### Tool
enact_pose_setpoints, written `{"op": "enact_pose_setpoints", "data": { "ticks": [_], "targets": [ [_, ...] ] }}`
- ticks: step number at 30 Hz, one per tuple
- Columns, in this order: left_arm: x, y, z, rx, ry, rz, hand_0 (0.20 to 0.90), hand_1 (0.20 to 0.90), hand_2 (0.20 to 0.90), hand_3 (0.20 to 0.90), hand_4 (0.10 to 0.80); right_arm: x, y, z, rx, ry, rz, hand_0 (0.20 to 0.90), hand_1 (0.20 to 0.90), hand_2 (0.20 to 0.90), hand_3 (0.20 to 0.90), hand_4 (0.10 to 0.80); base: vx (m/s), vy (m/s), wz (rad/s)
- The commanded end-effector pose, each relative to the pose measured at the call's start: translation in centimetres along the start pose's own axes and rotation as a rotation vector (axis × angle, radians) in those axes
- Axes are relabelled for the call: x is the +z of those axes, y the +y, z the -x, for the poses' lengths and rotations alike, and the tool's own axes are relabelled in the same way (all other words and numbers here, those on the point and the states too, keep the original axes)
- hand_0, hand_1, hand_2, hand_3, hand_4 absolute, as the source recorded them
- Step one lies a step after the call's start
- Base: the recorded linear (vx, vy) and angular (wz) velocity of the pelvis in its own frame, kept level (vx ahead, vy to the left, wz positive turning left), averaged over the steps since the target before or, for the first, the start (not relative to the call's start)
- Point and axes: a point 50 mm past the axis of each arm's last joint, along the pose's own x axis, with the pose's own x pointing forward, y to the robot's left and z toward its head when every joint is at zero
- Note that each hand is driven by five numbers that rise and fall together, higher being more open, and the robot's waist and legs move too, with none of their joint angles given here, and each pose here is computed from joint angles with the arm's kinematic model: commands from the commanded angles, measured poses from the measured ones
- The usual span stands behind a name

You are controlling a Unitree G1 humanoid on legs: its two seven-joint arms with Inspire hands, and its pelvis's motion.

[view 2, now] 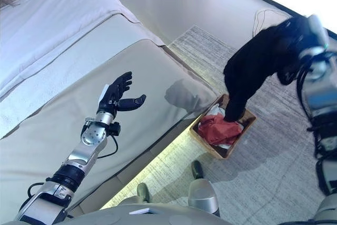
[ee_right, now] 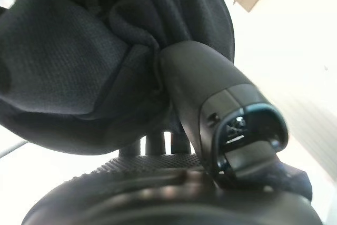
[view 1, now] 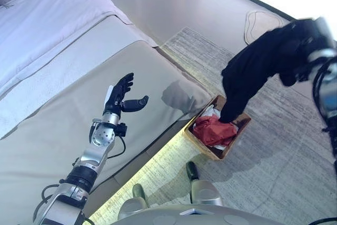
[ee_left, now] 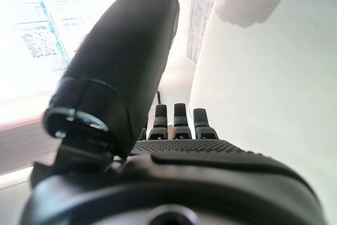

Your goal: Pick up the clothes from the bed and place them into the basket

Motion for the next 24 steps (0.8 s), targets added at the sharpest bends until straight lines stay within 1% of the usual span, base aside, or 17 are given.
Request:
{"op": "enact_pose_setpoints", "data": {
  "ticks": [1,4,7,13,19,24],
  "targets": [
    [1.7,0.0,-0.2,0.018,-0.136,-0.025,0.900,0.900,0.900,0.900,0.800,2.9,-2.7,0.1,-0.152,-0.181,0.049,0.300,0.300,0.300,0.200,0.100,-0.032,-0.012,0.00],
    [2.1,-0.2,-0.4,0.018,-0.147,-0.023,0.900,0.900,0.900,0.900,0.800,1.1,-0.5,0.1,-0.094,-0.119,0.040,0.300,0.300,0.300,0.200,0.100,-0.011,-0.003,0.00],
    [2.3,-0.4,-0.4,0.015,-0.154,-0.020,0.900,0.900,0.900,0.900,0.800,-0.2,0.8,0.0,-0.066,-0.070,0.054,0.300,0.300,0.300,0.200,0.100,-0.001,-0.007,-0.03],
    [2.8,-0.2,-0.4,0.016,-0.165,-0.019,0.900,0.900,0.900,0.900,0.800,-4.4,3.6,0.6,-0.020,0.096,0.045,0.300,0.300,0.300,0.200,0.100,-0.005,-0.035,0.00],
    [3.5,-0.7,-0.7,-0.026,-0.191,-0.033,0.900,0.900,0.900,0.900,0.800,-5.6,4.9,0.7,-0.023,0.176,0.015,0.300,0.300,0.300,0.200,0.100,-0.028,-0.057,0.01],
    [3.9,-0.7,-0.6,-0.040,-0.200,-0.030,0.900,0.900,0.900,0.900,0.800,-6.0,6.0,0.7,0.002,0.212,0.038,0.300,0.300,0.300,0.200,0.100,-0.003,-0.044,0.01]
  ]
}}
